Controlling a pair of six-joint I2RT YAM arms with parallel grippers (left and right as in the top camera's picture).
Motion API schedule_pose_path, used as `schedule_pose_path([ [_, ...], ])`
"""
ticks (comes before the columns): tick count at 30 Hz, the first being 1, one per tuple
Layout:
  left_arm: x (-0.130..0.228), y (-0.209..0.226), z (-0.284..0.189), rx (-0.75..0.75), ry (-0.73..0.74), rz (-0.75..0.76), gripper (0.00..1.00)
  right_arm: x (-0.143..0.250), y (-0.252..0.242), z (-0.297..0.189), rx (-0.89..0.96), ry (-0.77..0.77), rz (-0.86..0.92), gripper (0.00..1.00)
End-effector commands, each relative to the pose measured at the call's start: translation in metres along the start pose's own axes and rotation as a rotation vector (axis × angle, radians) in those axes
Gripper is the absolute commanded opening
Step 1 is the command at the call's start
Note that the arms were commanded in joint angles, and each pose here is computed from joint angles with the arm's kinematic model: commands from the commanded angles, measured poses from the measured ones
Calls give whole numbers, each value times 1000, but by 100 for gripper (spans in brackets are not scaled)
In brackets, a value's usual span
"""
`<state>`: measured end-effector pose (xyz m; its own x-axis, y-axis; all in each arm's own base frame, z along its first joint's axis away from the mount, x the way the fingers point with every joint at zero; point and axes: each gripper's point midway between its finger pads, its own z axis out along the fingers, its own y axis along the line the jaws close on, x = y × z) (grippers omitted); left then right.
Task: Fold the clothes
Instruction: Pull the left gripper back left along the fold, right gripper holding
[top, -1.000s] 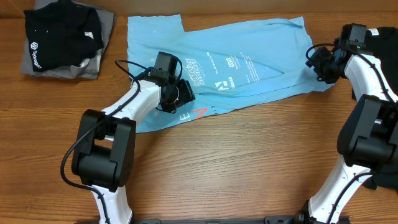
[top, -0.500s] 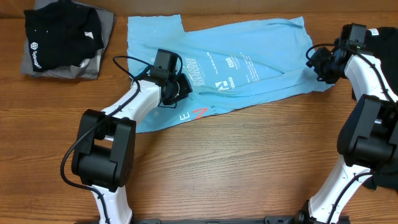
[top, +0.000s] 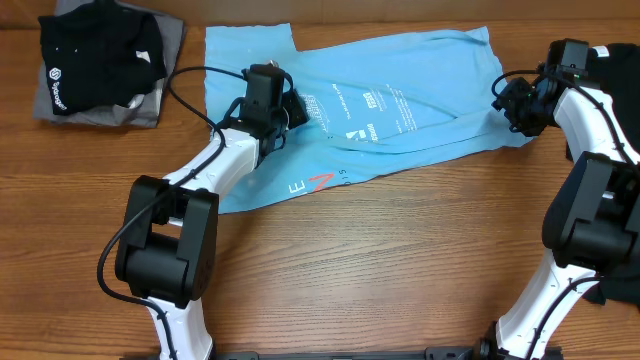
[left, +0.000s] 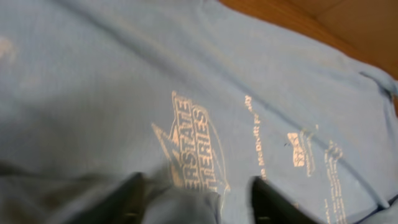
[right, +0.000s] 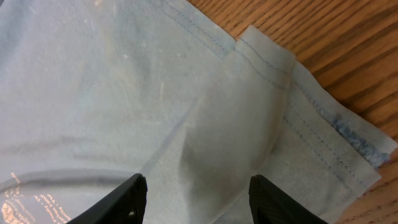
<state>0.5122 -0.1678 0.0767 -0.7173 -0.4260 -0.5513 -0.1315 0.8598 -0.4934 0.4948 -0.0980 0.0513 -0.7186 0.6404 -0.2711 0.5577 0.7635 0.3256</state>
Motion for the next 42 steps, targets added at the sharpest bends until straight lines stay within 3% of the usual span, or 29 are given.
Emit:
schedule_pose_path([
  [1, -12, 6, 3, -24, -43, 86, 77, -6, 1, -1, 3, -16, -7, 57],
  [9, -14, 13, -35, -19, 61, 101, 71, -3, 0, -1, 9, -5, -51, 57],
  [12, -7, 21, -63, -42, 138, 112, 57, -2, -1, -1, 11, 1, -75, 56],
  [16, 19, 37, -90, -108, 270, 148, 35, 1, -2, -1, 16, 14, -81, 37],
  [18, 43, 50, -97, -153, 372, 128, 30, 5, -4, -2, 20, 30, -70, 31],
  [21, 75, 72, -98, -234, 503, 105, 31, 6, -3, -1, 22, 34, -68, 31],
  [30, 115, 106, -57, -291, 631, 71, 34, 2, -4, -1, 29, 12, -71, 43],
  [37, 119, 124, -56, -360, 644, 62, 44, -11, -15, -1, 97, -46, -68, 46],
  [42, 116, 155, -73, -535, 633, -73, 46, -14, -14, 1, 89, -59, -38, 46],
])
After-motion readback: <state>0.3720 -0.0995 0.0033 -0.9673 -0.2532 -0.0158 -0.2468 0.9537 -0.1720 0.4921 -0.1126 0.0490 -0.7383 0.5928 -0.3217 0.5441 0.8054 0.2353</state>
